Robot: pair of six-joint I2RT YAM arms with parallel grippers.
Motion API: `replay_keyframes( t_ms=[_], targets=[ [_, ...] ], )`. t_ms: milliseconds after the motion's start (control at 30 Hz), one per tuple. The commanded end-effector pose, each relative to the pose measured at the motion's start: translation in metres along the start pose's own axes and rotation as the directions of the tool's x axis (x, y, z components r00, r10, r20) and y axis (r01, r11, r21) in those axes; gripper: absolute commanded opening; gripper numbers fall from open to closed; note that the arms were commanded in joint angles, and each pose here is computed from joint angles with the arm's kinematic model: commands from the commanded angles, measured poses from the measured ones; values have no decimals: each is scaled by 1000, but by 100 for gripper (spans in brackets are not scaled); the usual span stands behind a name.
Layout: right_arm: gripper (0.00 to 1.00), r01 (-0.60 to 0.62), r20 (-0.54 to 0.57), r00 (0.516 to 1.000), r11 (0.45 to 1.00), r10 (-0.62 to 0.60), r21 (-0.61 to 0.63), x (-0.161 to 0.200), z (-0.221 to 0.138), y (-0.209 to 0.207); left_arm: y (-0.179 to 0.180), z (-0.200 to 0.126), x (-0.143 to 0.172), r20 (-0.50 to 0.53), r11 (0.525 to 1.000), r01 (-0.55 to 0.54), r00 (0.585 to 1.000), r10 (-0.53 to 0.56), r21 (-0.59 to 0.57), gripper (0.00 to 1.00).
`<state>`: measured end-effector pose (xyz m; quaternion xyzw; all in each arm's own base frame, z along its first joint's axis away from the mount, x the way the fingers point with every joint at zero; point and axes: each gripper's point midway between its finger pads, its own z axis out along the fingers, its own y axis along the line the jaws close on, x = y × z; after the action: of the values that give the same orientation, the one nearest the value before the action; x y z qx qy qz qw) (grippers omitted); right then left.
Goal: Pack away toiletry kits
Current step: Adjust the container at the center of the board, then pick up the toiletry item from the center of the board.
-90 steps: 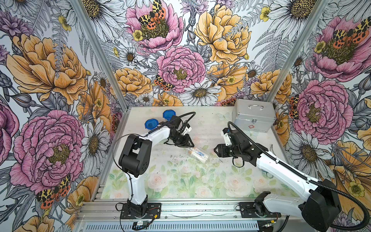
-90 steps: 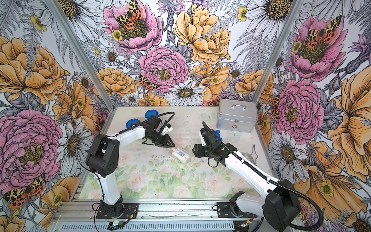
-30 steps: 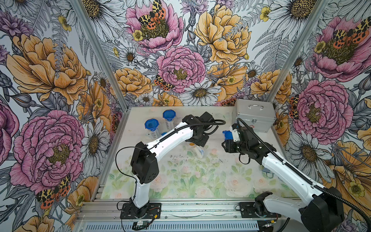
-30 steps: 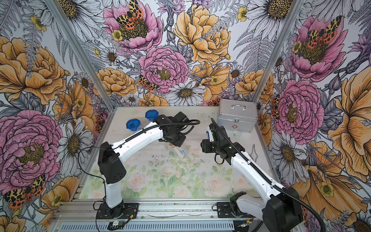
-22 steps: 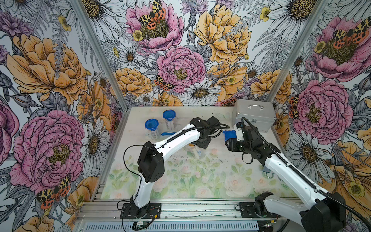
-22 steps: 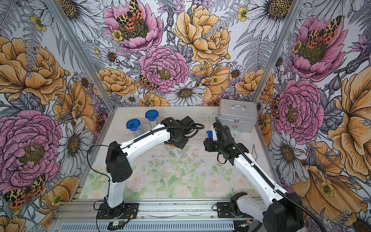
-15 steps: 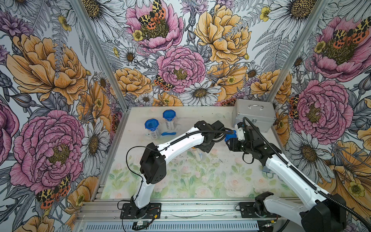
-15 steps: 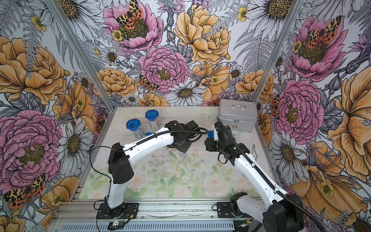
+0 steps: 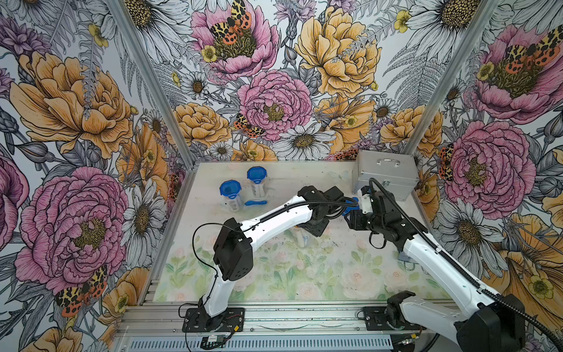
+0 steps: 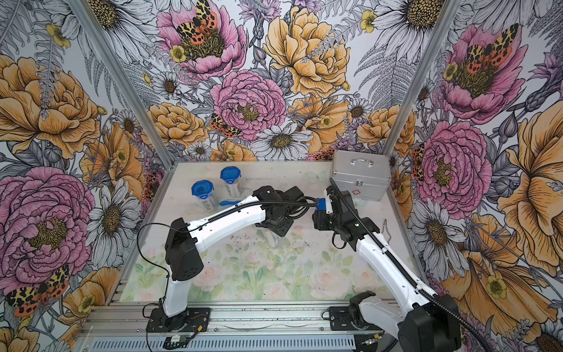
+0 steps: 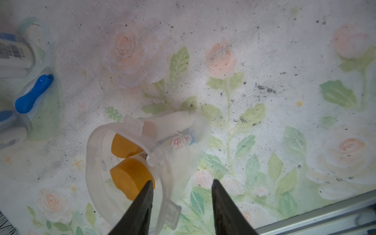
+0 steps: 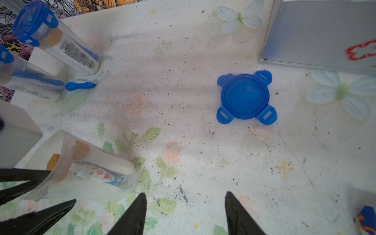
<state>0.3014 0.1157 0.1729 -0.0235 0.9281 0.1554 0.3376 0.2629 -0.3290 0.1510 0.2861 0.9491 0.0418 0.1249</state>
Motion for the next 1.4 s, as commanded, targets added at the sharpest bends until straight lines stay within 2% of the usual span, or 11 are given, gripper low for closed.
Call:
replay_keyframes(
  t_ms=[0,300,500,633,667,733,867,1000,1100,1167,1367],
  targets=[
    [61,4,24,1000,1000,-4,20,-2,-4,-5,-16,-6,1,-7,998,18,1000,-18,59,46],
    [61,-1,13,1000,1000,0,26,1,-1,-7,-27,-14,2,-9,993,34,999,-33,116,46],
    [61,6,16,1000,1000,-6,23,-4,-1,-6,-26,-45,2,12,971,81,996,-86,223,47],
    [62,8,17,1000,1000,-8,17,-8,-1,-4,-2,-68,0,21,938,191,978,-206,288,49],
    [63,7,14,1000,1000,-7,15,-8,0,-3,8,-69,0,19,931,221,971,-237,289,51],
    [65,7,9,1000,1000,-7,8,-9,2,-2,42,-67,1,20,916,295,950,-312,272,62],
    [68,11,4,1000,1000,-10,-12,-11,2,3,107,-42,4,35,900,386,916,-400,201,78],
    [69,4,-2,1000,1000,-4,-24,-8,1,5,168,-12,-3,86,877,456,878,-471,151,86],
    [70,-12,-8,1000,1000,11,-29,-6,0,5,196,16,-9,116,904,423,897,-427,59,92],
    [70,-20,-6,1000,999,20,-30,-6,-2,6,208,43,-9,91,909,418,904,-417,10,94],
    [70,-38,1,999,999,38,-28,-7,-5,5,239,91,-25,153,911,411,902,-403,-20,97]
  ],
)
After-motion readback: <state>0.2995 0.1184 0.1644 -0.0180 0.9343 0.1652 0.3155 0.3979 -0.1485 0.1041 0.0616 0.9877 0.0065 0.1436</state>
